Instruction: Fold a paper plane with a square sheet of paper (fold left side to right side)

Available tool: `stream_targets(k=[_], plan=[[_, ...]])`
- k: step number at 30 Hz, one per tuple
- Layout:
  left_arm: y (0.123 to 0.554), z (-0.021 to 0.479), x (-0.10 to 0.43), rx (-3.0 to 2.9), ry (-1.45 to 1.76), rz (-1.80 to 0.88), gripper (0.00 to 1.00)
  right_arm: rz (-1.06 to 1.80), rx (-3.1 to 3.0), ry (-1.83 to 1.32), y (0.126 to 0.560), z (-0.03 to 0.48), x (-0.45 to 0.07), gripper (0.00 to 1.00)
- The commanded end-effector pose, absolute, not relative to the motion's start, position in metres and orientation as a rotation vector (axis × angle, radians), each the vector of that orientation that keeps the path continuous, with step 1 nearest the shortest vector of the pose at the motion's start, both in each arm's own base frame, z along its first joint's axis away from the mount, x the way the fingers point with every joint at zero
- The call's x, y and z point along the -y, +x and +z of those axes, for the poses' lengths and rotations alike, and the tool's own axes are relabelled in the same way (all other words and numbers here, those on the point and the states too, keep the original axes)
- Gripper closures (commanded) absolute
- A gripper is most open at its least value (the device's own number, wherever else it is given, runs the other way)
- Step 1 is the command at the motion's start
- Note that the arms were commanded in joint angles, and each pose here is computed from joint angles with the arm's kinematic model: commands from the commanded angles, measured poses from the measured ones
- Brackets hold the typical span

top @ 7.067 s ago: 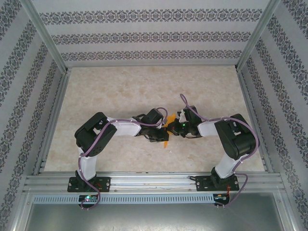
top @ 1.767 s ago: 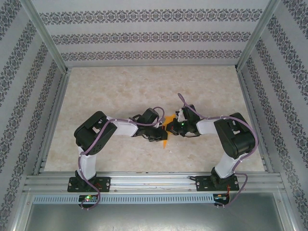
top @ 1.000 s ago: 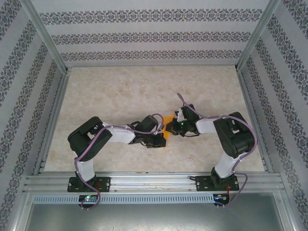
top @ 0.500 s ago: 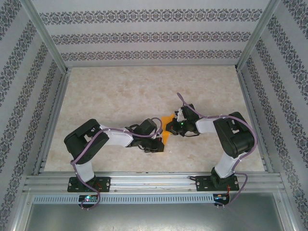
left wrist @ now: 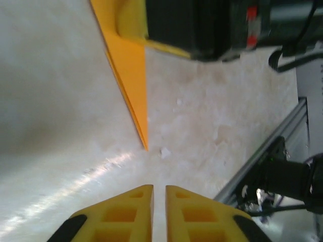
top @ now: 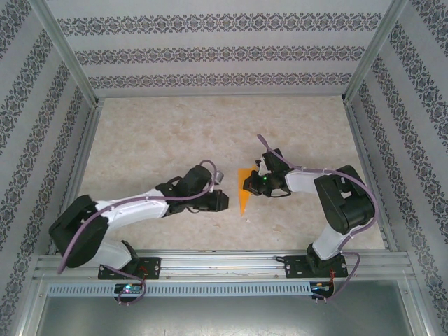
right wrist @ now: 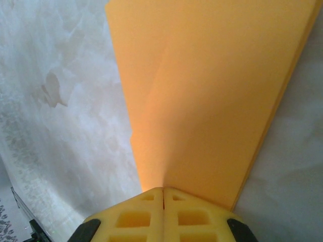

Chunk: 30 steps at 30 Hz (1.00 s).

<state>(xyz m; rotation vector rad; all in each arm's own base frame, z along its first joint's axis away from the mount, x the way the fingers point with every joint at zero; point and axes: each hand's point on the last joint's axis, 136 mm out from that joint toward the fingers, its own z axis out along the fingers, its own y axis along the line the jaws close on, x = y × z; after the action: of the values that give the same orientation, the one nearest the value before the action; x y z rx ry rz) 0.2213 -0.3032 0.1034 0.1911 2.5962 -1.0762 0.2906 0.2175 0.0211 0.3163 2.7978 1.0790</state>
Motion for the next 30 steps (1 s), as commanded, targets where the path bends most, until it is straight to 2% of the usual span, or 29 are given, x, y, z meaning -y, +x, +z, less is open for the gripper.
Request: stream_targets(k=[1, 5, 9, 16, 21, 25, 27, 30], plan=[[0.244, 0.115, 0.269, -2.489, 0.124, -0.896, 0.80, 1.045, -2.740, 0.246, 0.302, 0.048, -0.217, 0.89], [0.263, 0.146, 0.241, -2.336, 0.079, -0.797, 0.68, 0.964, -2.706, 0.194, 0.306, 0.071, -0.212, 0.81], [0.277, 0.169, 0.216, -2.237, 0.041, -0.725, 0.58, 0.662, -2.720, 0.106, 0.297, 0.094, -0.190, 0.64], [0.284, 0.191, 0.188, -2.152, 0.061, -0.592, 0.29, 0.321, -2.719, 0.035, 0.277, 0.118, -0.161, 0.42], [0.285, 0.202, 0.165, -2.080, 0.025, -0.487, 0.14, 0.123, -2.670, -0.014, 0.268, 0.132, -0.146, 0.23], [0.283, 0.208, 0.154, -2.017, 0.012, -0.472, 0.08, 0.064, -2.634, -0.017, 0.262, 0.141, -0.141, 0.11], [0.280, 0.208, 0.149, -2.007, 0.014, -0.462, 0.06, 0.031, -2.623, -0.015, 0.259, 0.144, -0.138, 0.02], [0.277, 0.207, 0.145, -2.001, 0.031, -0.441, 0.02, -0.002, -2.613, -0.010, 0.256, 0.148, -0.136, 0.02]])
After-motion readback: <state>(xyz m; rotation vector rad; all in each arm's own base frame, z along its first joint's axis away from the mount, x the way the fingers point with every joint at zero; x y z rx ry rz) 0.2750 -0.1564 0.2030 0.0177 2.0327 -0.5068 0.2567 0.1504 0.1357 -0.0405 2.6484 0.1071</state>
